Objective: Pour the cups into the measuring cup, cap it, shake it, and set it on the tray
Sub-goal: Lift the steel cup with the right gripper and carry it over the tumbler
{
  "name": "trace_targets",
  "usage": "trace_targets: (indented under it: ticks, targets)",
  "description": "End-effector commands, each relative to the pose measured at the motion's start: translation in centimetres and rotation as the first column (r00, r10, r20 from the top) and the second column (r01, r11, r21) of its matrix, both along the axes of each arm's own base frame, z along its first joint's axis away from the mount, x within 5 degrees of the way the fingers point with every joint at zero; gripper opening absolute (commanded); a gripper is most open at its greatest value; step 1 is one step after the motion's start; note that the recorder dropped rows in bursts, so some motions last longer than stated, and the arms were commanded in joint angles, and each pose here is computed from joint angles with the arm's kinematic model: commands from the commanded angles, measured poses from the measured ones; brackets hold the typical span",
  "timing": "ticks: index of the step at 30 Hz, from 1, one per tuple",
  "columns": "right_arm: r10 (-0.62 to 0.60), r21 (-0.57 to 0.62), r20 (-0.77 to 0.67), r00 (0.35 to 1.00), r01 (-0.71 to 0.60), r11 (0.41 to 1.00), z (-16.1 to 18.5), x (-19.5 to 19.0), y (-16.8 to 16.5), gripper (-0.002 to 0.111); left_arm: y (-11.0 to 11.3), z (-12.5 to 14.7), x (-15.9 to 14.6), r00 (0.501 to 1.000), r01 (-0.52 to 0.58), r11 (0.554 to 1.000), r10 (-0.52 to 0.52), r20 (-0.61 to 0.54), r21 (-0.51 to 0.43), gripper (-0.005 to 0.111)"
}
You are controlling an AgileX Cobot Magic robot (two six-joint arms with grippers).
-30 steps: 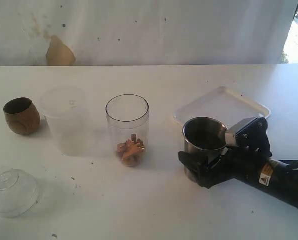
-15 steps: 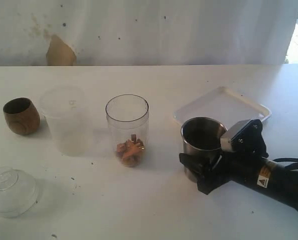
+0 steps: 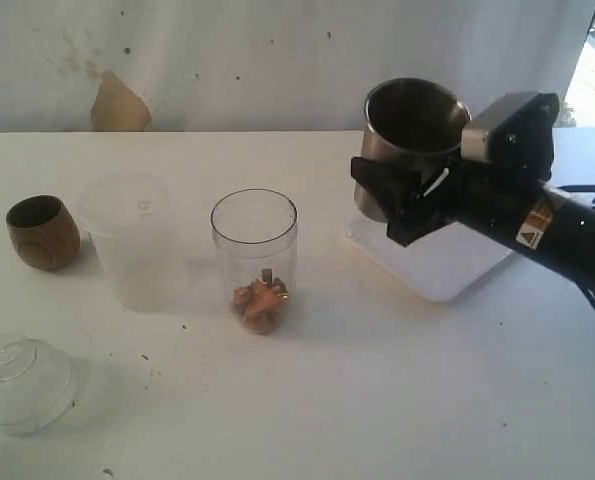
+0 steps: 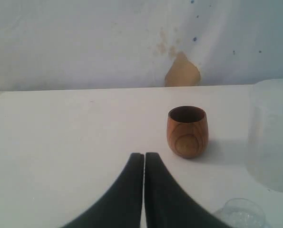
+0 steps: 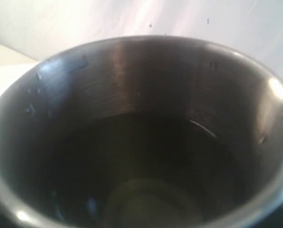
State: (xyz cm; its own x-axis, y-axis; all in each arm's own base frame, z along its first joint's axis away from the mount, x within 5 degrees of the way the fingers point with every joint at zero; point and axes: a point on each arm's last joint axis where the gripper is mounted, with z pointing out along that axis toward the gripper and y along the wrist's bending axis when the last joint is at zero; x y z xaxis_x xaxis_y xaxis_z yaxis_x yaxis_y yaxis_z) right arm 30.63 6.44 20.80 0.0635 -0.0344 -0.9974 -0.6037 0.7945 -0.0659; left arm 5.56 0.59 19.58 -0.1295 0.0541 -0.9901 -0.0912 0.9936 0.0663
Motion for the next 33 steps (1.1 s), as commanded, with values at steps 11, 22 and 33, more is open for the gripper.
trace_targets:
  ticks: [11, 22, 33]
  targets:
    - [-0.027, 0.076, -0.078, 0.997, 0.033, 0.997, 2.1, 5.8, 0.0, 0.000, 0.0, -0.1, 0.0, 1.000, 0.000, 1.000, 0.000, 0.009, -0.009, 0.001]
    - [0.097, 0.036, -0.121, 0.988, -0.093, 0.995, -1.4, 7.2, 2.3, 0.000, 0.0, -0.1, 0.0, 1.000, 0.000, 1.000, 0.000, 0.009, -0.009, 0.001]
    - [0.161, 0.001, -0.108, 0.981, -0.162, 0.987, -1.4, 8.2, 5.1, 0.000, 0.0, -0.1, 0.0, 1.000, 0.000, 1.000, 0.000, 0.009, -0.009, 0.001]
